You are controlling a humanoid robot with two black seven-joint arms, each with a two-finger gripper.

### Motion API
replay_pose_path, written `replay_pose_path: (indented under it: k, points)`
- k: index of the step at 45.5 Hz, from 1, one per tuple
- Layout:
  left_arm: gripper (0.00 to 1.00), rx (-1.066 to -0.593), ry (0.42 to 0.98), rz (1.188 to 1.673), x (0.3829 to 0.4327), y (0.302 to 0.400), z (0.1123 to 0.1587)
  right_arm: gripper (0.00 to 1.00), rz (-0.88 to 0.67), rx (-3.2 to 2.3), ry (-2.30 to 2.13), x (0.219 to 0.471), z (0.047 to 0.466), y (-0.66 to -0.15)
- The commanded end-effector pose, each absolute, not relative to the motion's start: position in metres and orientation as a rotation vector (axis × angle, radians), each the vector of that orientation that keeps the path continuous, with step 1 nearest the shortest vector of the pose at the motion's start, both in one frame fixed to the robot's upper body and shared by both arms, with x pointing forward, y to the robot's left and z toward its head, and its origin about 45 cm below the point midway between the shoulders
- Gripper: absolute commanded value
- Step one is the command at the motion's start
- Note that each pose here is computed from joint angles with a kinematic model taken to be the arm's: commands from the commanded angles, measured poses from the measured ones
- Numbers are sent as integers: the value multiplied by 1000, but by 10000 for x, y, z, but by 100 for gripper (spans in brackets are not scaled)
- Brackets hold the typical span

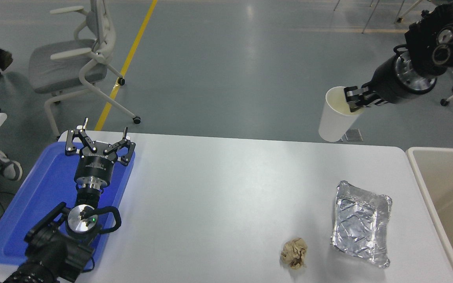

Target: Pick up paper cup place in dustbin

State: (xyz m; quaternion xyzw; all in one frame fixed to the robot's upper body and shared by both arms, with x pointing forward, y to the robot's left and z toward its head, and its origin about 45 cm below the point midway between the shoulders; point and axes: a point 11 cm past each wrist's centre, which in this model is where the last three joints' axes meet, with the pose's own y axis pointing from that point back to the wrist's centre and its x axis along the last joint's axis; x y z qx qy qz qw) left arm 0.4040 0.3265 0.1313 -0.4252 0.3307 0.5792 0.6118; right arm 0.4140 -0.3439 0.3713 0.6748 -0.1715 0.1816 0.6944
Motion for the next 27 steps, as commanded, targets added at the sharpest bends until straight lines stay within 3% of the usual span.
replay_pose_path:
  k: [1,27]
  points:
    - [100,-982,762,1337,4041,3266,1314,0,258,1432,-497,3923,3601,-4557]
    - [100,-981,762,1338,4041,3266,1313,0,141,1303,-704,3735,3324,-5769]
